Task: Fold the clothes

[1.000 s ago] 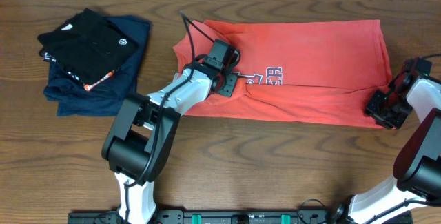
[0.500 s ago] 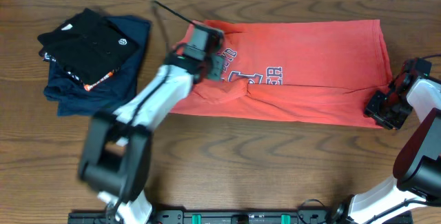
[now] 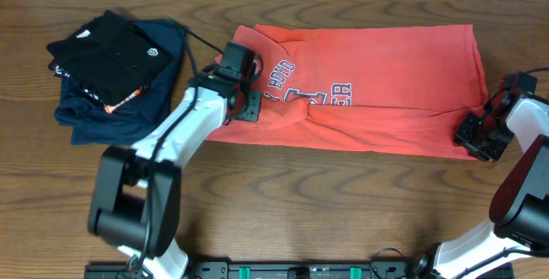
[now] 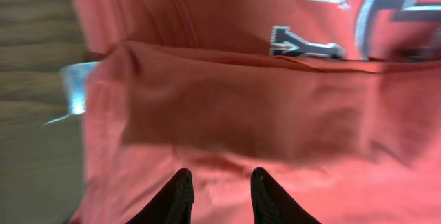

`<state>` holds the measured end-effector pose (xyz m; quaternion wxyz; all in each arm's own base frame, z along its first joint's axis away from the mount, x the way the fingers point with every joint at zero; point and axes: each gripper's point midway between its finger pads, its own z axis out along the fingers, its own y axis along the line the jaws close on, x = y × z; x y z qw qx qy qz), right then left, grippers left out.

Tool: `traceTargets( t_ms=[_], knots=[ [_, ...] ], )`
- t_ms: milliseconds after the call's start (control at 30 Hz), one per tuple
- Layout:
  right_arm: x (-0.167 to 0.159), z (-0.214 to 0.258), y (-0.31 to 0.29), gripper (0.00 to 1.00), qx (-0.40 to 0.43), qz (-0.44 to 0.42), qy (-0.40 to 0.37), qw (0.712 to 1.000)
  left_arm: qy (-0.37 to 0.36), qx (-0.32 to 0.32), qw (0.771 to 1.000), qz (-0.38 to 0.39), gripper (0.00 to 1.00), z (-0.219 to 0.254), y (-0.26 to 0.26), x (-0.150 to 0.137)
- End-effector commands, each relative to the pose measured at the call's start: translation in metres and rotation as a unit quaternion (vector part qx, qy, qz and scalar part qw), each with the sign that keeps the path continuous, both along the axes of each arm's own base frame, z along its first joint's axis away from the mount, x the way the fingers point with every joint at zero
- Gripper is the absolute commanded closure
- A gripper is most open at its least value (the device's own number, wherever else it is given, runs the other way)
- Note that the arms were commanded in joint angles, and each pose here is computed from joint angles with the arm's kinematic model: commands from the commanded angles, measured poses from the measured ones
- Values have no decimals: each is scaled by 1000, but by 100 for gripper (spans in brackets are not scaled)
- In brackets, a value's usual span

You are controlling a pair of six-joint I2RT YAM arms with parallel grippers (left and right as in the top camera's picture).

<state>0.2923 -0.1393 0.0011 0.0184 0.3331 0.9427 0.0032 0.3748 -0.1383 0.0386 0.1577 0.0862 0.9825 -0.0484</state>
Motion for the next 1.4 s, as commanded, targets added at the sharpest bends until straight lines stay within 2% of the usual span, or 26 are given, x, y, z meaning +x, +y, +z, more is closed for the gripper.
traceTargets(
  t_ms=[0,100,133,200,400,567,767,833,900,933,1133,1367],
  knots=[
    [-2,4,-1,63,-5,4,-1,1000,11,11,1000,11,69,-22,4,3],
    [-2,4,-1,63,-4,4,0,1000,7,51,998,29,68,-40,20,11],
    [-2,4,0,63,-4,4,0,1000,7,63,997,40,63,-46,26,13],
    [-3,4,0,63,-3,4,1,1000,9,83,995,61,61,-52,39,14],
    [-3,4,0,63,-3,4,1,1000,14,87,993,85,61,-48,58,15],
    [-3,4,0,63,-3,4,1,1000,-2,83,993,89,60,-28,60,17],
    [-3,4,0,63,-4,4,0,1000,-49,44,994,84,58,26,39,14],
    [-3,4,0,69,-3,4,1,1000,-55,6,997,58,65,40,17,8],
    [-3,4,0,91,-3,4,1,1000,-58,-29,998,26,70,48,-11,3],
    [-3,4,0,98,-4,4,1,1000,-58,-36,998,14,70,49,-20,0],
    [2,4,-3,99,-8,4,-9,1000,-42,-32,998,-34,70,21,-60,-9],
    [1,4,-2,99,-7,4,-7,1000,-23,-29,998,-43,70,-24,-75,-4]
  ],
)
